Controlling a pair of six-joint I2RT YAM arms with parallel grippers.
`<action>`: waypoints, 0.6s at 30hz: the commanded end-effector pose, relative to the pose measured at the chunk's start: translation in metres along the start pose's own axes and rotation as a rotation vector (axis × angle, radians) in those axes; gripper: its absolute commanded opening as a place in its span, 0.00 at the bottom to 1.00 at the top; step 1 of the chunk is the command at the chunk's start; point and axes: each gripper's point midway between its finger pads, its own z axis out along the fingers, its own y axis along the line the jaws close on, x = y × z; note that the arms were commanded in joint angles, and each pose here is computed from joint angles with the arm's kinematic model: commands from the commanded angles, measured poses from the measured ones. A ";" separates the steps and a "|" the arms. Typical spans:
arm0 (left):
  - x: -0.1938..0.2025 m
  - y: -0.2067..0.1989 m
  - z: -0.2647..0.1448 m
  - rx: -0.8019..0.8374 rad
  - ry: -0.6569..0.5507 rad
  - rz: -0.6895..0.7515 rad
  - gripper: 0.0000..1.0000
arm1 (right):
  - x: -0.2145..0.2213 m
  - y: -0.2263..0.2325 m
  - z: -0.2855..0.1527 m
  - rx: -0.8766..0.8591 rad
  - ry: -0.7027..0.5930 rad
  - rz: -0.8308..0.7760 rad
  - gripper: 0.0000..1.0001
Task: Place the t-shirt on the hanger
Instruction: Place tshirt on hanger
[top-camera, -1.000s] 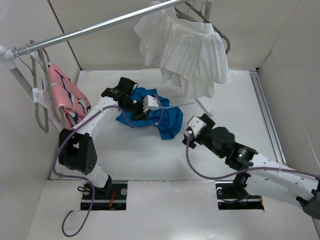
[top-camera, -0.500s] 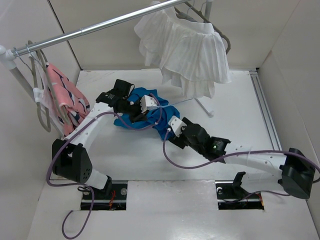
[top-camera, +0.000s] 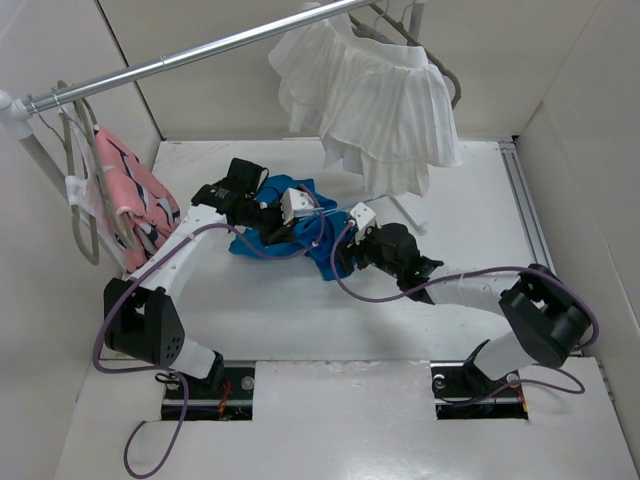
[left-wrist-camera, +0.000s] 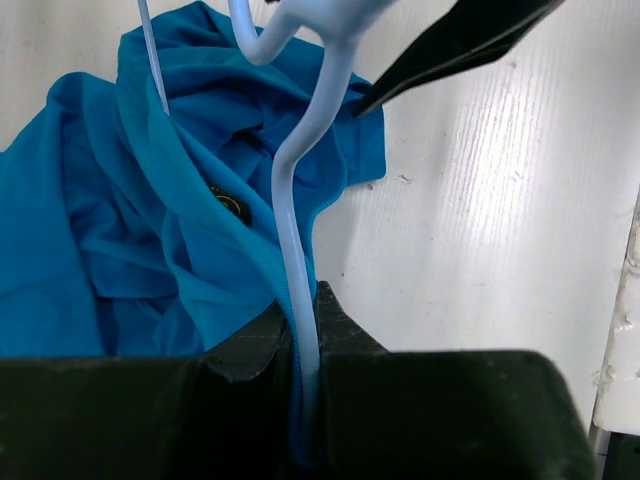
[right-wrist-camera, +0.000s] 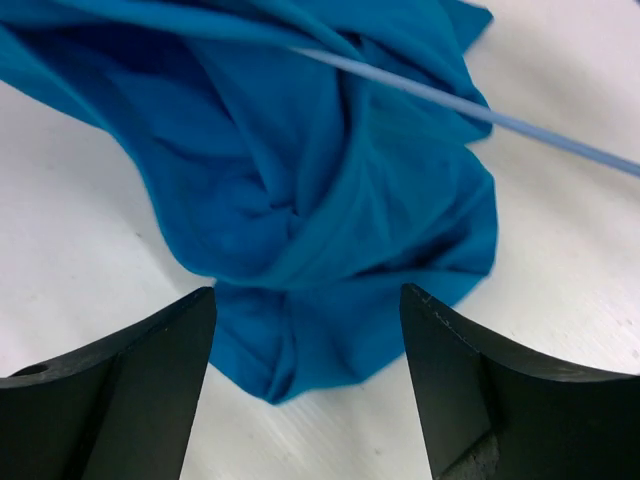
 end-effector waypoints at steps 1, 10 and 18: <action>-0.020 -0.007 -0.008 -0.001 -0.072 0.028 0.00 | -0.067 0.012 0.002 -0.069 -0.231 0.029 0.79; -0.026 -0.013 -0.007 0.031 -0.105 0.001 0.00 | -0.009 0.005 0.043 -0.056 -0.075 0.082 0.70; -0.019 -0.029 -0.007 0.080 -0.103 -0.014 0.00 | -0.015 -0.007 0.044 -0.033 -0.088 0.089 0.01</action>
